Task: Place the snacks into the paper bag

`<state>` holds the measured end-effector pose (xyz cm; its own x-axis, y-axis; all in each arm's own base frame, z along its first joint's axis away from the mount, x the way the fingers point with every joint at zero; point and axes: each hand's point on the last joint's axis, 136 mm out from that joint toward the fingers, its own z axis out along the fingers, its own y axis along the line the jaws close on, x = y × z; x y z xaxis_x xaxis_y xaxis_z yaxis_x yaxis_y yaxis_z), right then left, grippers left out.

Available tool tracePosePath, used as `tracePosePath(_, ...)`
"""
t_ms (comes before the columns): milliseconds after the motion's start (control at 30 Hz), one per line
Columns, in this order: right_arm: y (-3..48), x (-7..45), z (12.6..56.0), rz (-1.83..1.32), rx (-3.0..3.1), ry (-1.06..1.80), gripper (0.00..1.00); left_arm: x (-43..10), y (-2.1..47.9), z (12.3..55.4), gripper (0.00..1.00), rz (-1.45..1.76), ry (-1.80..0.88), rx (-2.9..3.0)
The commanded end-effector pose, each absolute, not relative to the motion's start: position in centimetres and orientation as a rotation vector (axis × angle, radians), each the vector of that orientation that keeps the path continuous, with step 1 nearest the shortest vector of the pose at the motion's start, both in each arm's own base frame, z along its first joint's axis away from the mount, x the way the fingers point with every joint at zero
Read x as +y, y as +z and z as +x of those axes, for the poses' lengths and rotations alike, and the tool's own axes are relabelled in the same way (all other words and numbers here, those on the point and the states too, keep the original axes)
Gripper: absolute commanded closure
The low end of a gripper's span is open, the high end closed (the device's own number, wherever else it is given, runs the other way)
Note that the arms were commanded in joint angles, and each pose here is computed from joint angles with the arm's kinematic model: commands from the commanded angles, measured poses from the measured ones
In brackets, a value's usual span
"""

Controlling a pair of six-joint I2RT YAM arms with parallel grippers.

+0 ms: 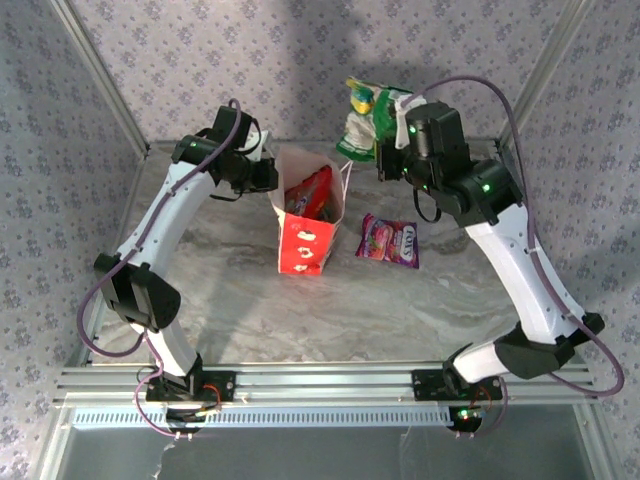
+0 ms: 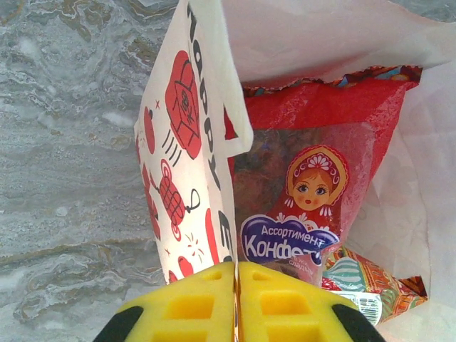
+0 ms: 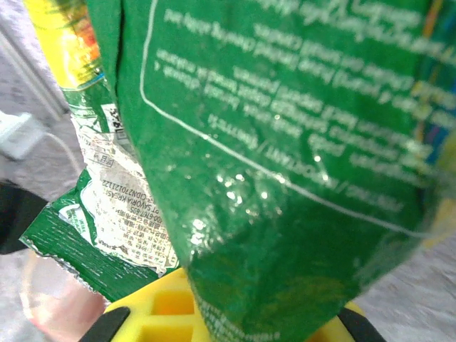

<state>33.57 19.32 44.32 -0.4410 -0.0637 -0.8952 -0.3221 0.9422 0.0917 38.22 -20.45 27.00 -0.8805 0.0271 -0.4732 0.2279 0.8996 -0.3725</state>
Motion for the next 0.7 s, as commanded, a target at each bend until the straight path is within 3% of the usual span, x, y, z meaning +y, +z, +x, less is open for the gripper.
tracePosePath(0, 47.9, 22.6, 32.9, -0.386, 1.900, 0.423, 1.00, -20.6, 27.4, 38.1, 0.92, 0.211, -0.577, 2.592)
tracePosePath(667, 41.2, 31.4, 36.8, -0.508, 2.074, 0.422, 1.00, -19.6, 27.6, 37.8, 0.93, 0.206, -0.550, 2.569)
